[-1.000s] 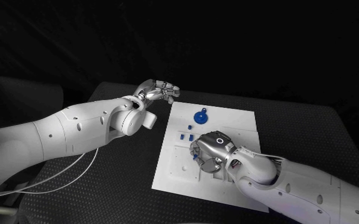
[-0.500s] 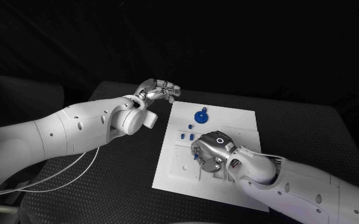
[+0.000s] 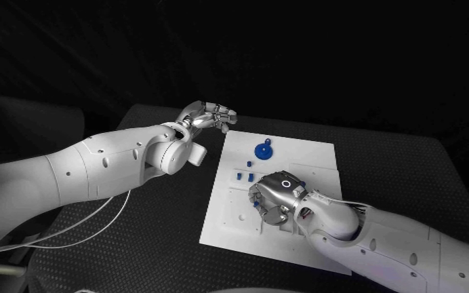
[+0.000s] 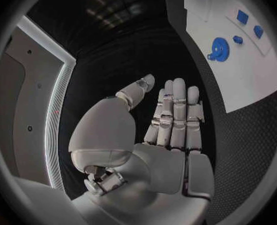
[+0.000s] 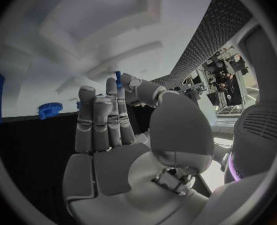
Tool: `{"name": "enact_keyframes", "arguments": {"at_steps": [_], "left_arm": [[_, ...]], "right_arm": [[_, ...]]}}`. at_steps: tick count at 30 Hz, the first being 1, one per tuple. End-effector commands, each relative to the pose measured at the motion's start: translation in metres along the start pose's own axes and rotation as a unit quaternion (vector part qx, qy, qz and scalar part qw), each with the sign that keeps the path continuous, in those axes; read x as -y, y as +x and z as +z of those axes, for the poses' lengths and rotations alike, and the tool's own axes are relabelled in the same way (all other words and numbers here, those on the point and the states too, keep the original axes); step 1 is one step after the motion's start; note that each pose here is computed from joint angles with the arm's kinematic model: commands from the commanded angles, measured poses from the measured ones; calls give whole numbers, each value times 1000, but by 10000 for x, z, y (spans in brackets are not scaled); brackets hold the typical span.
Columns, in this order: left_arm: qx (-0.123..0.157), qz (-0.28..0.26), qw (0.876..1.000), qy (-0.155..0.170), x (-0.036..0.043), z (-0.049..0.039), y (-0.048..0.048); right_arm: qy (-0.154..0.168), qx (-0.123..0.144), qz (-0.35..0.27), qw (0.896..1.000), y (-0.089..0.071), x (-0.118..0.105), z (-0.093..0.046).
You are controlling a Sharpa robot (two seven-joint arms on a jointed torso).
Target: Assemble the parts on the task board
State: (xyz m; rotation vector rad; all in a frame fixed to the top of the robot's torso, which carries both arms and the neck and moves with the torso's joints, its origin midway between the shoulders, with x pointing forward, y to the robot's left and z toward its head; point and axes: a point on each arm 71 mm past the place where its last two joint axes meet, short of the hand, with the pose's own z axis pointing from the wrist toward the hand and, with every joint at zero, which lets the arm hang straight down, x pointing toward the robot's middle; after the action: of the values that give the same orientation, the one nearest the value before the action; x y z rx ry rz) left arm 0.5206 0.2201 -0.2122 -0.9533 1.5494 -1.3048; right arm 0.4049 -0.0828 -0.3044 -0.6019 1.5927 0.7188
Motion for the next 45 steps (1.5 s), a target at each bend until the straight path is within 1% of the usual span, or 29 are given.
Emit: {"name": "enact_keyframes", "arguments": {"at_steps": [1,6,11,17,22,24,27,28,31,34,38,41,43,45], "left_arm": [[-3,-4,1000,6,22,8,24],[-5,-5,1000,5,24,7,34],[-6,-5,1000,6,27,9,44],[-7,-5,1000,5,26,8,40],[-5,-4,1000,4,24,1,19],[-5,-4,1000,4,24,1,19],[-4,-4,1000,4,23,1,15],[-4,-4,1000,3,22,1,11],[-3,-4,1000,3,19,0,1],[-1,-3,1000,3,16,-1,-15],[2,-2,1000,3,11,-5,-41],[3,-2,1000,2,8,-7,-52],[4,-1,1000,2,6,-5,-57],[4,-1,1000,2,5,-3,-58]], "right_arm": [[-3,-22,-12,1000,67,-25,-5],[-3,-31,-15,999,98,-46,2],[-7,-32,-14,999,116,-88,24],[1,-34,-7,999,125,-49,9],[10,-7,12,1000,90,12,-31],[11,-6,14,1000,85,19,-43],[14,4,18,1000,66,35,-70],[14,11,18,1000,53,43,-86],[15,18,23,999,29,50,-127],[15,31,26,999,-24,56,-185],[17,54,26,998,-178,92,-222],[20,70,27,997,-316,126,-250],[23,81,26,996,-467,177,-271],[30,77,24,996,-543,224,-286]]}}
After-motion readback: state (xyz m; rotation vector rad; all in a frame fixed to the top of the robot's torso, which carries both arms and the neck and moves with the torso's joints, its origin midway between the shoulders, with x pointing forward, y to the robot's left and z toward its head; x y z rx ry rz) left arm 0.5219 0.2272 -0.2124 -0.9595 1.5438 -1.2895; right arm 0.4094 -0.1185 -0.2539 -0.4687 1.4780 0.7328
